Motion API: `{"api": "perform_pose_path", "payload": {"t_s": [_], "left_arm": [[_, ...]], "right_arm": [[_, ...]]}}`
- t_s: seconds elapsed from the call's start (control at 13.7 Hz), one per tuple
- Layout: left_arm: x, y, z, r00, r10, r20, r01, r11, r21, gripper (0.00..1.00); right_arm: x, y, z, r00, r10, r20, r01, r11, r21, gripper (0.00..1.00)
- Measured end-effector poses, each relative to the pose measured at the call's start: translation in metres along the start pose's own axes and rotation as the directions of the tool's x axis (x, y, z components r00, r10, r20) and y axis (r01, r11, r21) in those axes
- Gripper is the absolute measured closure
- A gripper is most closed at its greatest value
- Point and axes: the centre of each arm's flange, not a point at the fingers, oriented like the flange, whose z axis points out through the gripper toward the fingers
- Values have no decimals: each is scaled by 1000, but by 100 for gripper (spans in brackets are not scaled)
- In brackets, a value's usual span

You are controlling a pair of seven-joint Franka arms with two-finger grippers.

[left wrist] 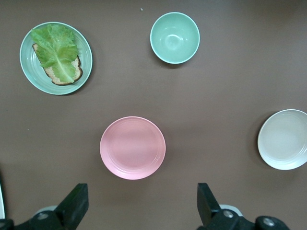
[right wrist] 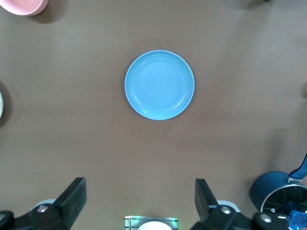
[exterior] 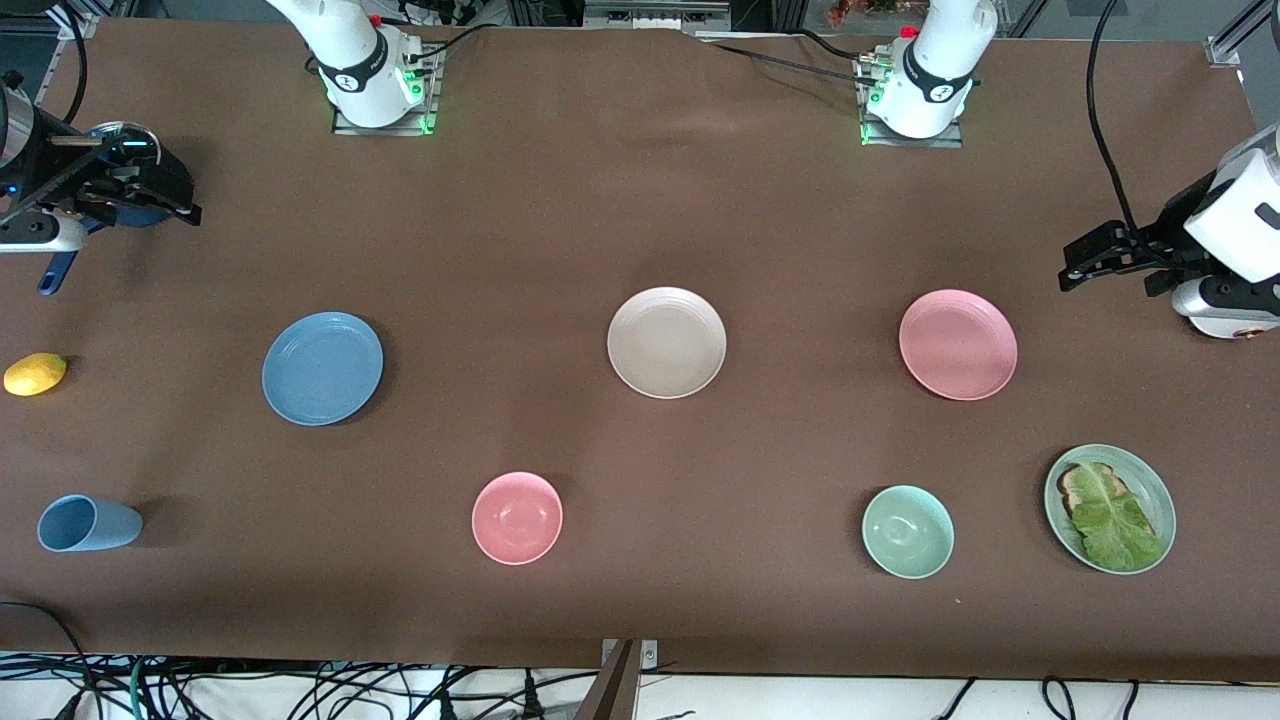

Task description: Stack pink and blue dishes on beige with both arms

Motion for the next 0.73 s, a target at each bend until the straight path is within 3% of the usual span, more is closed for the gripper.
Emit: {"api": "perform_pose_path", "payload": {"t_s": [0.73], "left_arm": [[1, -6, -9, 1000, -11, -23, 11, 1000, 0, 0]], "right_arm": [[3, 0, 8, 999, -1, 34, 1, 1000, 0, 0]]}}
